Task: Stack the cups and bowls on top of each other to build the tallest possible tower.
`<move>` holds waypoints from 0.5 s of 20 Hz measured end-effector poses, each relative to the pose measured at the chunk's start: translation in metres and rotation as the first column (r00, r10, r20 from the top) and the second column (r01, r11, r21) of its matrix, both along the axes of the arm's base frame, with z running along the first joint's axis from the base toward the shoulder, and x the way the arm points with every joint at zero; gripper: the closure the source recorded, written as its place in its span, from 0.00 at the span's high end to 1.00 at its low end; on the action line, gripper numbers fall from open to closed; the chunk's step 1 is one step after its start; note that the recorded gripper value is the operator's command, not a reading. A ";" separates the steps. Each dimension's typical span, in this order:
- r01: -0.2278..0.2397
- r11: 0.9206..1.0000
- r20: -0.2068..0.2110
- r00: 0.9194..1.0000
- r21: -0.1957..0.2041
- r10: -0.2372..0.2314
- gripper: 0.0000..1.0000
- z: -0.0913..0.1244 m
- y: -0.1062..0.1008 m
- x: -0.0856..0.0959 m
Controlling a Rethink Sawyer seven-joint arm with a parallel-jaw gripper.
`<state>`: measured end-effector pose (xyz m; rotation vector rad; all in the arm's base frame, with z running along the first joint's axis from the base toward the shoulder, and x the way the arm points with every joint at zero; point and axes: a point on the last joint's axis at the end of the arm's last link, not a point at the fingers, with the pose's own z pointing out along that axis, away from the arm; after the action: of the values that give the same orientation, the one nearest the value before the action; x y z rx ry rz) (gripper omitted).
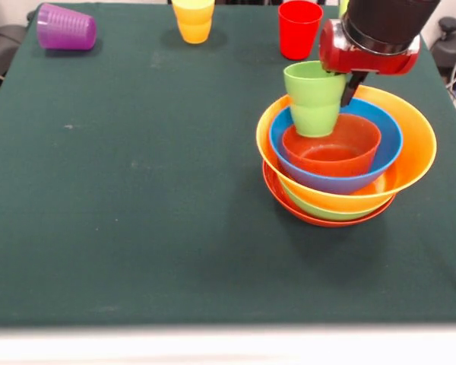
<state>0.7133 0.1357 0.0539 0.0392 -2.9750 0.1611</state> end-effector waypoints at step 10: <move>0.031 0.999 0.209 0.978 -0.027 -0.024 0.00 0.014 -0.017 0.022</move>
<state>0.7355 0.1191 0.0679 -0.0244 -3.1800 0.2193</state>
